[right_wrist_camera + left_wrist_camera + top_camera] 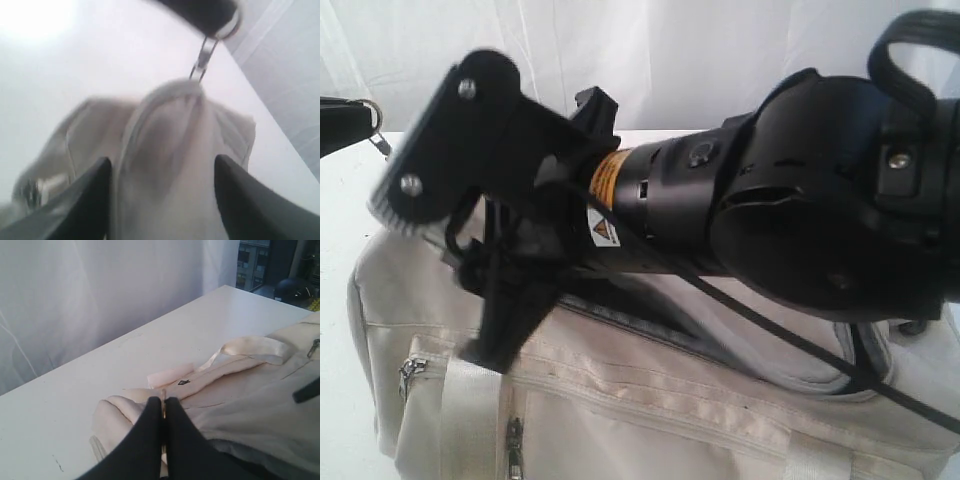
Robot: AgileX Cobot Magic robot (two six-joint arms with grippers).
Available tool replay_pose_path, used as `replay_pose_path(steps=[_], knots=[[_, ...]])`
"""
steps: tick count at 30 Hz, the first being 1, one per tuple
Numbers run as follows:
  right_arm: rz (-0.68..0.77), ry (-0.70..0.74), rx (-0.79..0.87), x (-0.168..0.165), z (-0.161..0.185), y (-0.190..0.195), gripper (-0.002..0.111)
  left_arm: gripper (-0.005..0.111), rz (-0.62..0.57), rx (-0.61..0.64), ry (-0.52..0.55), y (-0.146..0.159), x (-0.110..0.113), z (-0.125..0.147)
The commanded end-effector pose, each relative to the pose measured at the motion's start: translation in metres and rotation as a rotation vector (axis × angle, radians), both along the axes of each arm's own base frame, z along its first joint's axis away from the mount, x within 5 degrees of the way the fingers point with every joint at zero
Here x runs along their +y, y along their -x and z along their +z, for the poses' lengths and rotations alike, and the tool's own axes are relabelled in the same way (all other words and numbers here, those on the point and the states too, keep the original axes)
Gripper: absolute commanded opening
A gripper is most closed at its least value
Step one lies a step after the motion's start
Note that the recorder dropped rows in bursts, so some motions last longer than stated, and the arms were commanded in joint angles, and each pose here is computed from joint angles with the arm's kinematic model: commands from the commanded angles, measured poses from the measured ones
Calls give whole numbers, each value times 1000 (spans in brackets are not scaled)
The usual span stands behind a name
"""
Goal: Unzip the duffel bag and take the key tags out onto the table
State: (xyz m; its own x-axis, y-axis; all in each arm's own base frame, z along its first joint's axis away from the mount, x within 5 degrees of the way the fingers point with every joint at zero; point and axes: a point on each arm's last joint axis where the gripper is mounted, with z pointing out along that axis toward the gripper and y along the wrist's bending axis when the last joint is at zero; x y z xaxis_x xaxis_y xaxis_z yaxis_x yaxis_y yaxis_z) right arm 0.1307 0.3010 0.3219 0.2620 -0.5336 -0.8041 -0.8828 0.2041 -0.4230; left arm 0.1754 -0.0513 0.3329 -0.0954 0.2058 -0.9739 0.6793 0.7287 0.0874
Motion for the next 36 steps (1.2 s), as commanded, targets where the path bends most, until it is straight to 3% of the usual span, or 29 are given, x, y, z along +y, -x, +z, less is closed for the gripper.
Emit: replay_pose_path(steps=[1,5,9,13,16,25,36], knots=[[-4,-341,132,5,28,7,54,0,-32,-35,27,3,-1,9],[-5,-409,221,9,29,11,50,0,-56,-34,29,5,-3,9],[38,-356,263,18,22,32,49,0,-65,-50,13,5,-3,9],[36,-187,306,41,-21,39,49,0,-65,-51,11,5,-3,9],[39,-170,314,48,-34,37,49,0,-61,-52,9,5,-3,9],[2,-86,243,40,-39,19,38,0,-77,-66,-4,5,-4,9],[-106,-105,244,21,-29,-11,38,0,-58,-65,-5,4,-2,9]])
